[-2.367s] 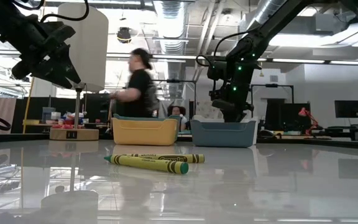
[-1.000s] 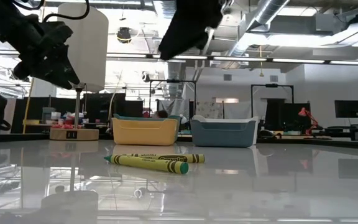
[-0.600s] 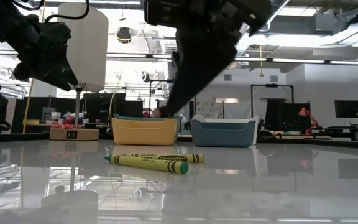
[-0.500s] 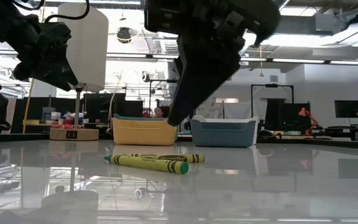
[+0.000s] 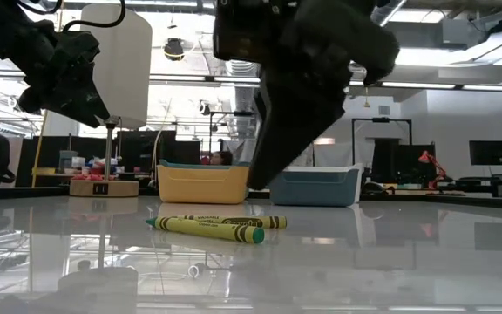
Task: Sort crayons
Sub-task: Put the green crayon into the white bin
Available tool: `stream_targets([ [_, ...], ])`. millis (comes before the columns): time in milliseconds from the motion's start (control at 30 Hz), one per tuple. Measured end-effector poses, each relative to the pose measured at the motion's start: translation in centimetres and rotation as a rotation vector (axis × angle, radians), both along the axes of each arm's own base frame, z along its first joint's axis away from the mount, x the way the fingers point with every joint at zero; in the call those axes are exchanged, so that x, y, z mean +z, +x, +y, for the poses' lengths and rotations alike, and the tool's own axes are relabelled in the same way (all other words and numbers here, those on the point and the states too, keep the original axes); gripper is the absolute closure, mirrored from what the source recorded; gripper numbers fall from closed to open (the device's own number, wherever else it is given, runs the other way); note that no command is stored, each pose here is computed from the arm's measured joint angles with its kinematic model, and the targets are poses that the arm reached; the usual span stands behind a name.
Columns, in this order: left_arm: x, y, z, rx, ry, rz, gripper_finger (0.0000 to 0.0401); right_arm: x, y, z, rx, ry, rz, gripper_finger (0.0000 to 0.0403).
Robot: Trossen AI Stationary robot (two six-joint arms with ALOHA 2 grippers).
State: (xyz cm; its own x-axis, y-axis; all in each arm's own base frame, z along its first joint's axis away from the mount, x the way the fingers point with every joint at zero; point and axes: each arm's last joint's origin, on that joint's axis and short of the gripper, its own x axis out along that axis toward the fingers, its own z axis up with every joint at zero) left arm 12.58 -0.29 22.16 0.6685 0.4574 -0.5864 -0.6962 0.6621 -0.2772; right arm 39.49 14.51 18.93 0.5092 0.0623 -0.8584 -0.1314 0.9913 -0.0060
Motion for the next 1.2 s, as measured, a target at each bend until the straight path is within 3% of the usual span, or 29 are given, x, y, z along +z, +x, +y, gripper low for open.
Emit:
stream_targets([
  [200, 0.0, 0.0, 0.0, 0.000, 0.000, 0.001, 0.0241, -1.3, -0.7, 0.0, -0.053, -0.022, 0.031, 0.0301],
  [800, 0.0, 0.0, 0.0, 0.005, -0.006, -0.005, 0.0241, -2.8, -0.8, 1.9, -0.026, -0.044, 0.018, 0.0301],
  [1200, 0.0, 0.0, 0.0, 0.007, -0.006, -0.006, 0.0241, -3.5, -0.7, 1.7, -0.091, -0.084, 0.024, 0.0307],
])
